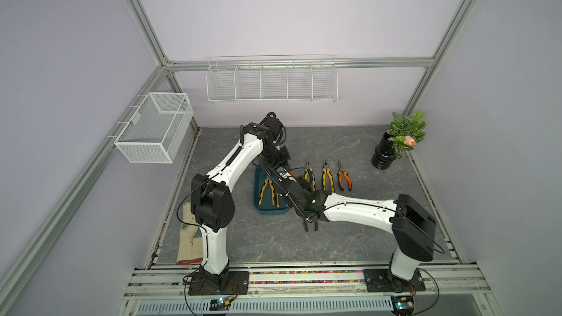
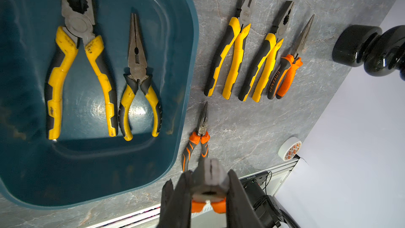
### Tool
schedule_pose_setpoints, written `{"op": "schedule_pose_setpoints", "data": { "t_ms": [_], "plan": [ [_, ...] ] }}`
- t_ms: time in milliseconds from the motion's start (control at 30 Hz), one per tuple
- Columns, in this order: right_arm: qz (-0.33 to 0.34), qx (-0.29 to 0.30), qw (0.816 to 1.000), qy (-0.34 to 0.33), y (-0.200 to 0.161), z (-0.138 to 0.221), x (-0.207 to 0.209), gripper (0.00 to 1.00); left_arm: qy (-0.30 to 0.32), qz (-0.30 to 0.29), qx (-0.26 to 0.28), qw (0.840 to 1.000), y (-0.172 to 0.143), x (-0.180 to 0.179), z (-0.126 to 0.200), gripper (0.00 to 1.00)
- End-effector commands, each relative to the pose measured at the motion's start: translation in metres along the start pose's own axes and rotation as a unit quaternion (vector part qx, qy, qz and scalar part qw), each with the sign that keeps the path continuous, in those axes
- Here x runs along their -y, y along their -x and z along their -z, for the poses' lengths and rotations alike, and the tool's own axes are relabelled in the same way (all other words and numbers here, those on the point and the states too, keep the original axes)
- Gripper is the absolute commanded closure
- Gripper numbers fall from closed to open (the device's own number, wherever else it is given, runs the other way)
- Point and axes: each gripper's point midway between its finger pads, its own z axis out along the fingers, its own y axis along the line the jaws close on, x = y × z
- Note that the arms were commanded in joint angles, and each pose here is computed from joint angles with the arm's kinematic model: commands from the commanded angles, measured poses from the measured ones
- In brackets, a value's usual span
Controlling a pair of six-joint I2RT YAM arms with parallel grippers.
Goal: Take the pliers out of the storage box
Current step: Pick up the pliers from the storage box.
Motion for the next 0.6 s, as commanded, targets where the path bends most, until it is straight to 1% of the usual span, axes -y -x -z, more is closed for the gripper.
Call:
{"op": "schedule_pose_setpoints", "data": {
  "t_ms": [0, 67, 100, 167, 233, 300, 500, 567],
  "plan": [
    [-0.006, -0.023, 1.000, 0.004, -0.013, -0.008, 0.000, 0.44, -0.019, -0.009, -0.001, 1.000, -0.005, 0.009, 0.011, 1.00],
    [-0.008, -0.026, 1.000, 0.004, -0.015, -0.008, -0.001, 0.54, -0.019, -0.009, -0.001, 1.000, -0.005, 0.010, 0.011, 1.00],
    [-0.008, -0.028, 1.000, 0.005, -0.016, -0.008, -0.001, 0.62, -0.019, -0.009, -0.001, 1.000, -0.005, 0.010, 0.011, 1.00],
    [-0.010, -0.027, 1.000, 0.006, -0.016, -0.007, -0.001, 0.72, -0.019, -0.010, 0.001, 1.000, -0.004, 0.010, 0.012, 1.00],
    [-0.011, -0.027, 1.000, 0.008, -0.014, -0.006, 0.000, 0.84, -0.019, -0.012, 0.003, 1.000, -0.003, 0.011, 0.012, 1.00],
    [-0.009, -0.027, 1.000, 0.009, -0.014, -0.005, 0.000, 0.93, -0.018, -0.014, 0.005, 1.000, -0.002, 0.011, 0.012, 1.00],
    [-0.014, -0.029, 0.999, 0.014, -0.014, -0.001, 0.000, 0.93, -0.022, -0.030, -0.011, 0.999, -0.004, 0.013, 0.008, 1.00],
    [-0.023, -0.027, 0.999, 0.022, -0.012, 0.003, 0.000, 0.93, -0.028, -0.043, -0.016, 0.999, -0.004, 0.016, 0.007, 0.96]
  ]
}}
